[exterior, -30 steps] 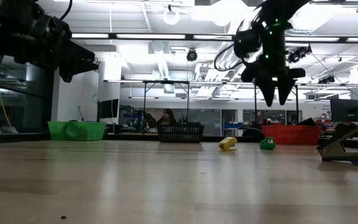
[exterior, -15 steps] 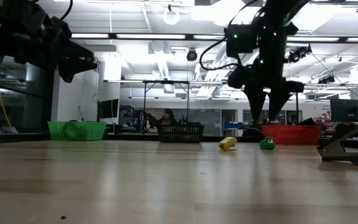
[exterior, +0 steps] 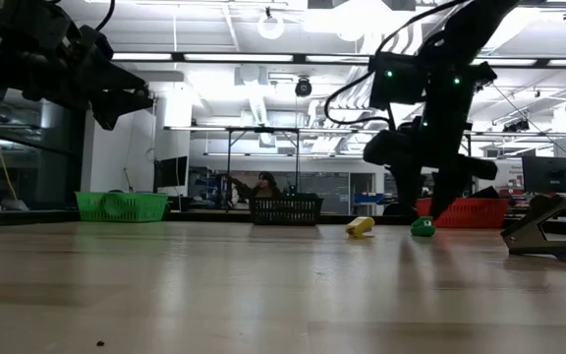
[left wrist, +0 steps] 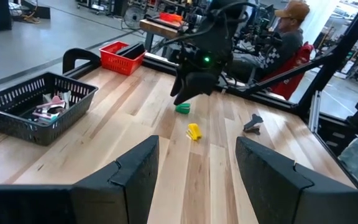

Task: Pick and place Stapler, Stapler remover, tape
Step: Put the green stapler in the red bin

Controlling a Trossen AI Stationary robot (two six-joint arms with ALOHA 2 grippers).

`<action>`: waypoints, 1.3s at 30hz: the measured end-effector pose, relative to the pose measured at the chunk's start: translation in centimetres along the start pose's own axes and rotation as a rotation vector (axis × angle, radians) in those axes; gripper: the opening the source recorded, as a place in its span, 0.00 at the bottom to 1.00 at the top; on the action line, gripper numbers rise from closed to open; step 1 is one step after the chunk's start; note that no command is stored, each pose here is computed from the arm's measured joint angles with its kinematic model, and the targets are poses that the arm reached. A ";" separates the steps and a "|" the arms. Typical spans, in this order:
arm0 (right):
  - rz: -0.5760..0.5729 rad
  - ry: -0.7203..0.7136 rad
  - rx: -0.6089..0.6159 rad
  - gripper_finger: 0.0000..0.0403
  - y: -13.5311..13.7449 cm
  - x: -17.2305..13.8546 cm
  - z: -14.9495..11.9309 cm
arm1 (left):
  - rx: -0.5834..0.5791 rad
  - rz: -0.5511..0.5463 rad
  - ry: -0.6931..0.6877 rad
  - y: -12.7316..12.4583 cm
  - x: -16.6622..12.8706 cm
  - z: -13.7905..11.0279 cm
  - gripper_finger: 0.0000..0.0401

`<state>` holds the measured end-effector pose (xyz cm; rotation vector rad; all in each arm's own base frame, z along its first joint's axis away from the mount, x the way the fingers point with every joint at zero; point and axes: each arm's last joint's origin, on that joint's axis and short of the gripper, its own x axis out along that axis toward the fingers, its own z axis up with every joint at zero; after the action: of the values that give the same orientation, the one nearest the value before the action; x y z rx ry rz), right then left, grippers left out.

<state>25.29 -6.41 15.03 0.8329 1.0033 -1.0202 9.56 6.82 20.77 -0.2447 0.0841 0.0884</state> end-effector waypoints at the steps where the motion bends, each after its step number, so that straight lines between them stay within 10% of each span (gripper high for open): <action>1: 0.004 -0.011 0.001 0.57 0.1 0.0 -0.2 | 0.000 0.003 -0.001 0.0 0.0 0.0 0.53; 15: -0.024 -0.101 0.011 0.56 0.9 0.8 -3.2 | 0.006 0.007 -0.008 0.0 0.0 0.1 0.53; 39: -0.031 -0.033 -0.092 0.14 0.7 0.7 -3.8 | 0.007 0.007 -0.009 0.0 0.0 0.1 0.53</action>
<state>25.10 -2.98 13.19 0.7250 1.0298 -1.0032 9.57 6.85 20.86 -0.2368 0.0760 0.0962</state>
